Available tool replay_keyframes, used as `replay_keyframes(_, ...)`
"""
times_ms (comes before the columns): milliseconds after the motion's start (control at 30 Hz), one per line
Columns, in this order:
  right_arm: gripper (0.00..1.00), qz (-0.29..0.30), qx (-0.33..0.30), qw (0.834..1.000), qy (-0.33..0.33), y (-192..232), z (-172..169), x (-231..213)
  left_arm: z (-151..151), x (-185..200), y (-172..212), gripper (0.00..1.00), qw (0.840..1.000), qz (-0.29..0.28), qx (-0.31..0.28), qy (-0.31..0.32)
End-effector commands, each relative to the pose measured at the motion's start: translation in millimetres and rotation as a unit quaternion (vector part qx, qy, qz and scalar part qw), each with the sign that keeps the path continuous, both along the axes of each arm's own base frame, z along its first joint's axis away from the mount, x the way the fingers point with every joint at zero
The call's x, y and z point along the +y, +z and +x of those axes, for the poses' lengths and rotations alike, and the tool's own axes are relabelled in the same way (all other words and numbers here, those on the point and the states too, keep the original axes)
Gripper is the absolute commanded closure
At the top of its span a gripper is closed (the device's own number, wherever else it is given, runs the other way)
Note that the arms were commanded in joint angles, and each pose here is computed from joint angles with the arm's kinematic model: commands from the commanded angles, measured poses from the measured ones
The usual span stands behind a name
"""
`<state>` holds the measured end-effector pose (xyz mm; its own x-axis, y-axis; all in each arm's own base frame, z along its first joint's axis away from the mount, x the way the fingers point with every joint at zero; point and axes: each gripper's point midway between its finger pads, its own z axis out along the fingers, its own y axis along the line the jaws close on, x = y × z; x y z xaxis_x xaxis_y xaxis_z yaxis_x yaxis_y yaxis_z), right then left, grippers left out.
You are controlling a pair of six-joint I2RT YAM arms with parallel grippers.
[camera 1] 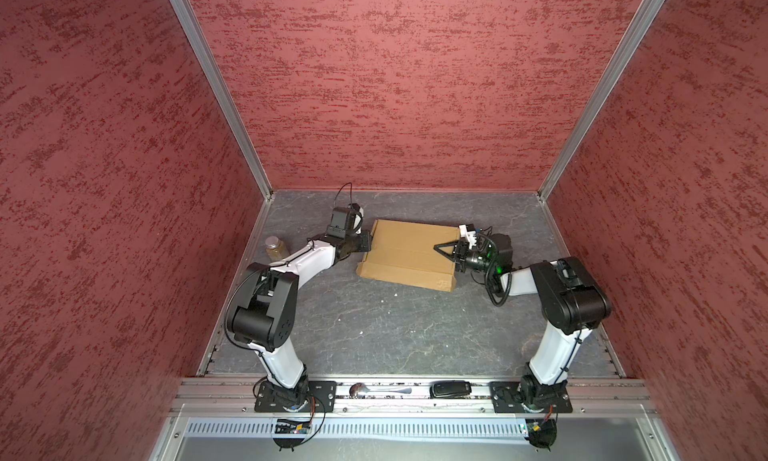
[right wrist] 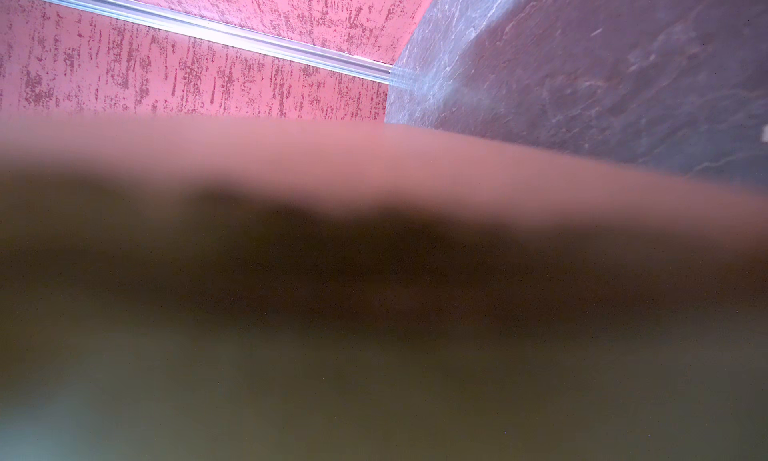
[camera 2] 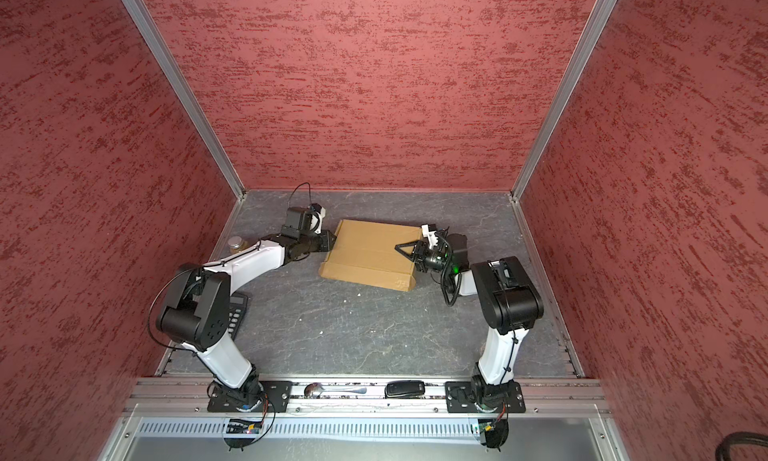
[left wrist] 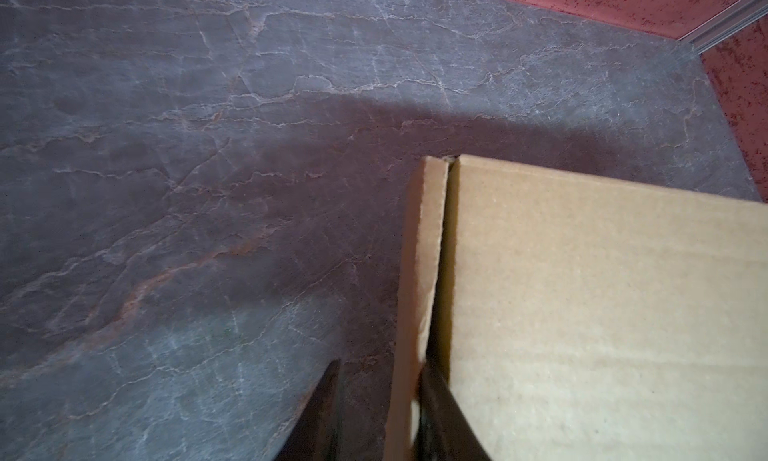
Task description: Fold the paper box
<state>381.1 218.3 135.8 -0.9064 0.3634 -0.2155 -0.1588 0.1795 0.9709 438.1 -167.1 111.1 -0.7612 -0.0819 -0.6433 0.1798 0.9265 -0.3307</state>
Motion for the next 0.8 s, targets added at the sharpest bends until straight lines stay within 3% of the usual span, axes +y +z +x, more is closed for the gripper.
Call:
replay_keyframes(0,0.51,0.014,-0.023,0.999,0.019,9.9,-5.5,7.5,-3.5,-28.0,19.7,0.63,0.999,-0.029,-0.016,-0.042)
replay_keyframes(433,0.53,0.014,-0.023,0.999,0.017,7.4,-4.6,6.8,-1.6,-15.8,32.9,0.45,0.999,-0.024,-0.029,-0.026)
replay_keyframes(767,0.54,0.019,-0.023,0.999,0.014,6.6,-3.7,5.4,-2.3,5.0,63.3,0.23,0.998,-0.034,-0.056,-0.006)
